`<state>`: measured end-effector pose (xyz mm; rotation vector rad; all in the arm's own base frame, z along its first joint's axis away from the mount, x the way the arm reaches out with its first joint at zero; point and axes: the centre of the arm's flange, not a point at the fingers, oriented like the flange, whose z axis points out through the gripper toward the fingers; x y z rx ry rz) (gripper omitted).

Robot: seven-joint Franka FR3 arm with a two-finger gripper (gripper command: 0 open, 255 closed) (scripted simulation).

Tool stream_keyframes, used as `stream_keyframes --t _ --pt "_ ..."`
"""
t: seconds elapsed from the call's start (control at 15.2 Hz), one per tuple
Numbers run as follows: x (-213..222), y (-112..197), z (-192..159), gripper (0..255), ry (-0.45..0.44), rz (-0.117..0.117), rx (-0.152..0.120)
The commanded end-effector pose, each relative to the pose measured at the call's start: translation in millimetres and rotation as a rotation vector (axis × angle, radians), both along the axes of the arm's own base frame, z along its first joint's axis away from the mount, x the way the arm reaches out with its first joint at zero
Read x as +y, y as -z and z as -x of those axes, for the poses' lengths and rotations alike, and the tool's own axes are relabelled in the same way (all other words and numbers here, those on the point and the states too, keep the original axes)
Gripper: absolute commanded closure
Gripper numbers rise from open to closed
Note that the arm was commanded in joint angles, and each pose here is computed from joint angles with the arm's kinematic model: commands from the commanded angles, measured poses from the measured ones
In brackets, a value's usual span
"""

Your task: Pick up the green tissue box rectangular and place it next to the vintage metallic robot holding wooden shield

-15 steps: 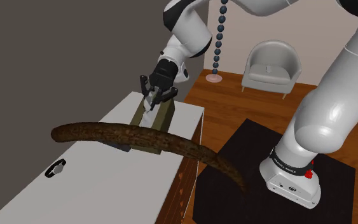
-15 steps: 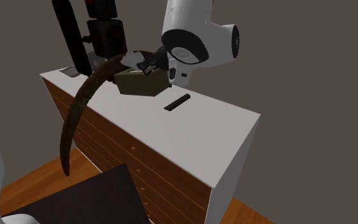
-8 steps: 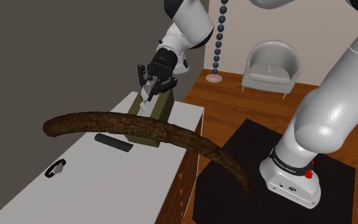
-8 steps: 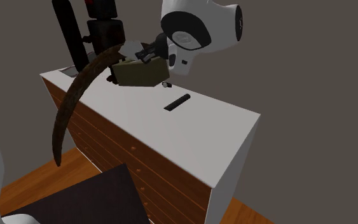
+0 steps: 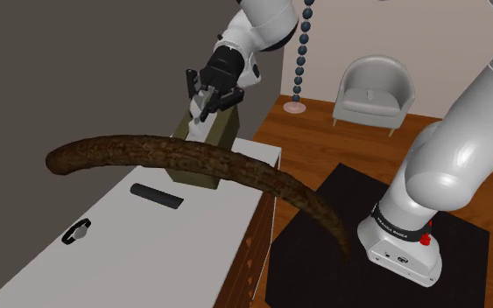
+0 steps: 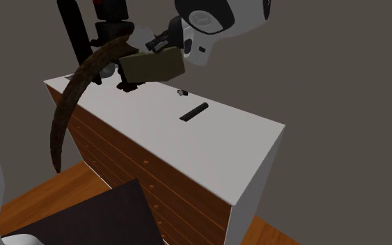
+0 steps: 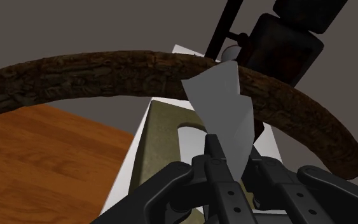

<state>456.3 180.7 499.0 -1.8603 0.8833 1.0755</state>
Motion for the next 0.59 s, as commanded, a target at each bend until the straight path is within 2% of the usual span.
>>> stream_keyframes --t 0.0,0.53 --pt "0 -11 0 255 0.000 -0.001 -0.001" --pt "0 -54 0 255 0.000 -0.001 -0.001"
